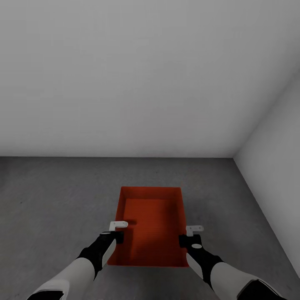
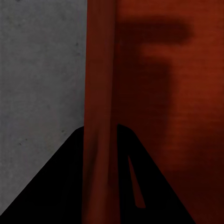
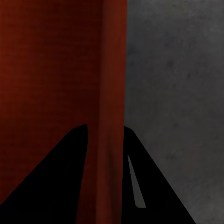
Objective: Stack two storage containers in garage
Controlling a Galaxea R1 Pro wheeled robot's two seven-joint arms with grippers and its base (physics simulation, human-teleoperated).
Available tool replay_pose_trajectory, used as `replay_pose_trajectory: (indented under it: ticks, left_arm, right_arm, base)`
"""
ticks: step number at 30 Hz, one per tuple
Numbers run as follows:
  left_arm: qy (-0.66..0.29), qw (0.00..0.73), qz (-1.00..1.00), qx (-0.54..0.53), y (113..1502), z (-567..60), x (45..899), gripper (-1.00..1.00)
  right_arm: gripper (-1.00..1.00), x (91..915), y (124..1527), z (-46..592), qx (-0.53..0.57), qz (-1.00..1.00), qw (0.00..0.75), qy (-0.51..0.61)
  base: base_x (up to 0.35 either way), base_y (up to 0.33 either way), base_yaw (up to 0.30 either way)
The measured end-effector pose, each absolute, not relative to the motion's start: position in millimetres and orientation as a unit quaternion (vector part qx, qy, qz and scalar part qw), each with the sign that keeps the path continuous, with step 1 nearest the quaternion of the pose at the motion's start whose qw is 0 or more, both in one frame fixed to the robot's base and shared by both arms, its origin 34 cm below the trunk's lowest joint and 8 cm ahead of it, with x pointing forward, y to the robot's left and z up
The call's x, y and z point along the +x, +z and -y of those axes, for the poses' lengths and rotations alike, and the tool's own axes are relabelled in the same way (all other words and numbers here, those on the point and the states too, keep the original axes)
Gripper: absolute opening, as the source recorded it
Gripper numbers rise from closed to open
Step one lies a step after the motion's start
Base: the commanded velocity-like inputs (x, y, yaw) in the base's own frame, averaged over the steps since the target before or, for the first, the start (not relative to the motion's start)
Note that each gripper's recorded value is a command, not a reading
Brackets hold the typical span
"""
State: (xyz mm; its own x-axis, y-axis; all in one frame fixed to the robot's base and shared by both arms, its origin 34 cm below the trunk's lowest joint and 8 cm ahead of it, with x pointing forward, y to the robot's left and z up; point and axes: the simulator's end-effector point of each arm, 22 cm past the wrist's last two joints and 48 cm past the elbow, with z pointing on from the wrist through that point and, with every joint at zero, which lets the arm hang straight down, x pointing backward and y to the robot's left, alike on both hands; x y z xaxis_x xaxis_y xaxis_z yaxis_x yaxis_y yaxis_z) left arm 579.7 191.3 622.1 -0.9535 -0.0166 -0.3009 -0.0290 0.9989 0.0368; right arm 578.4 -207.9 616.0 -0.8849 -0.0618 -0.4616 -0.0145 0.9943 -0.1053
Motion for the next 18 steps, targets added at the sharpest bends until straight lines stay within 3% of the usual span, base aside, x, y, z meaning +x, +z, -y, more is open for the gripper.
replay_pose_trajectory:
  ticks: [18]
  left_arm:
    - [0.021, 0.152, -0.988, -0.011, 622.6, -191.0, 580.3, -1.00]
  right_arm:
    - [-1.00, 578.6, 616.1, 208.2, -0.019, -0.969, 0.239, -0.050]
  base:
    - [0.000, 0.059, 0.000]
